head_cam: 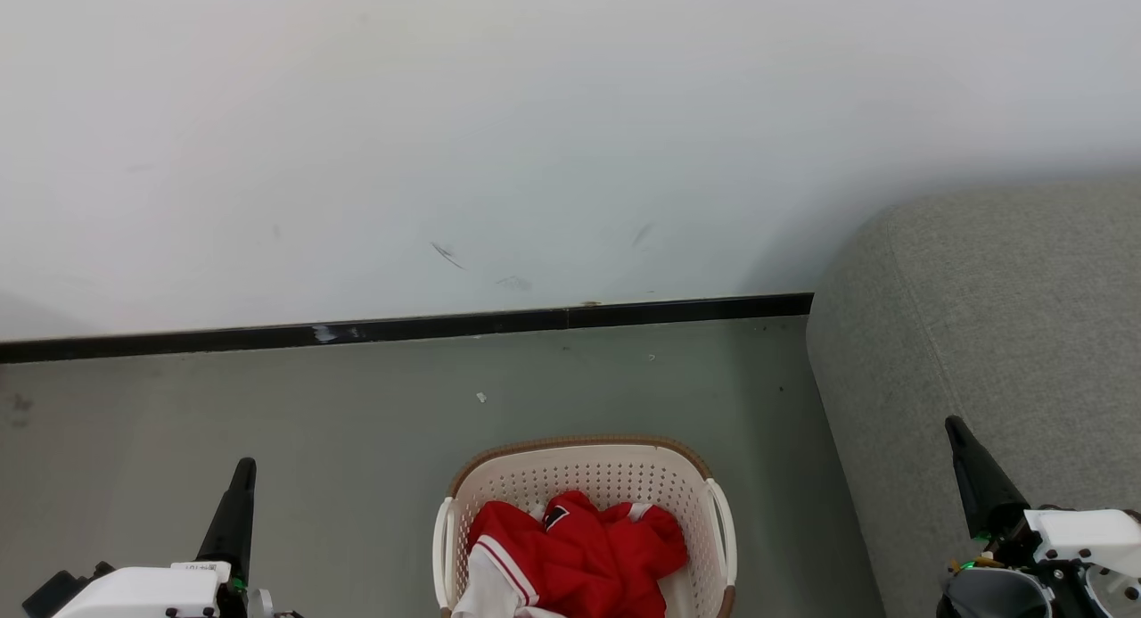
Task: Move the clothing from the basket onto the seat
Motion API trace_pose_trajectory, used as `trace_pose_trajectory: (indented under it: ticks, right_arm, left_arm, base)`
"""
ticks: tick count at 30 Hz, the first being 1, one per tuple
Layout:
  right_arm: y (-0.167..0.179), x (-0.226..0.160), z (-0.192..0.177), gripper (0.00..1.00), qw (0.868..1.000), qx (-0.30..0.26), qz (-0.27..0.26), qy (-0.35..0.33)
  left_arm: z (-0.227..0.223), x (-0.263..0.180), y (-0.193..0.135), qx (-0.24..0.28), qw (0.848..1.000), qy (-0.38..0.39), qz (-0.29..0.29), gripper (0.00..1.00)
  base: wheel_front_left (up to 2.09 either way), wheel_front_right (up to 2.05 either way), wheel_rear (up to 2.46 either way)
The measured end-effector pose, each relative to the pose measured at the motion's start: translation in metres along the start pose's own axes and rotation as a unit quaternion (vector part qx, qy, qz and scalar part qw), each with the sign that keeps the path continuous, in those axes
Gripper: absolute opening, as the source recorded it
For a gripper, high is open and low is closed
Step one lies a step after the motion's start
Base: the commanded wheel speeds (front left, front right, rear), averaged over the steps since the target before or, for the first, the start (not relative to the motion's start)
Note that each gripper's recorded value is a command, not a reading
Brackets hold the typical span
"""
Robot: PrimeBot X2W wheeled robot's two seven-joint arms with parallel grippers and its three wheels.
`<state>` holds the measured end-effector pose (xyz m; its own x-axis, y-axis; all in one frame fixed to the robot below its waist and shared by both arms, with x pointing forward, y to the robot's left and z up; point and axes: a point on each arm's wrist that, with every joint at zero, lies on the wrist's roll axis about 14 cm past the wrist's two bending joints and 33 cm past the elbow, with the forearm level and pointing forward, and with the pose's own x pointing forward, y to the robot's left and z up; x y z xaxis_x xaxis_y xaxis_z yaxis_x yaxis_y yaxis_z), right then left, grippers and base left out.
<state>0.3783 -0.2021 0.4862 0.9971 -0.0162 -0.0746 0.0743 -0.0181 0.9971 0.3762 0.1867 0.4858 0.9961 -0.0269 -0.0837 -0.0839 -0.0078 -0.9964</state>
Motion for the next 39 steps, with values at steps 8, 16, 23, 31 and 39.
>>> trace_pose_trajectory:
  ticks: [8,16,23,31,39]
  right_arm:
    - [0.0,0.0,0.0,0.0,1.0,0.0,0.0,0.0]
    - [-0.002,-0.001,0.0,1.0,1.0,0.001,-0.003,0.0]
    - [-0.044,-0.021,-0.011,1.0,0.998,0.019,-0.063,0.001]
    - [-0.04,-0.02,-0.01,1.0,0.998,0.002,-0.057,-0.003]
    - [-0.035,-0.018,-0.005,1.0,0.998,-0.043,-0.048,-0.011]
  left_arm:
    - [0.0,0.0,0.0,0.0,1.0,0.0,0.0,0.0]
    - [0.0,-0.001,0.002,-0.001,1.0,0.0,0.003,1.0]
    - [-0.013,-0.018,0.041,-0.02,0.998,0.005,0.06,1.0]
    - [-0.019,-0.017,0.04,0.003,0.998,0.01,0.059,1.0]
    - [-0.023,-0.015,0.037,0.053,0.997,0.016,0.055,1.0]
  base:
    - [0.0,0.0,0.0]
    - [0.0,0.0,0.0]
    - [0.0,0.0,0.0]
    - [0.0,0.0,0.0]
    - [0.0,0.0,0.0]
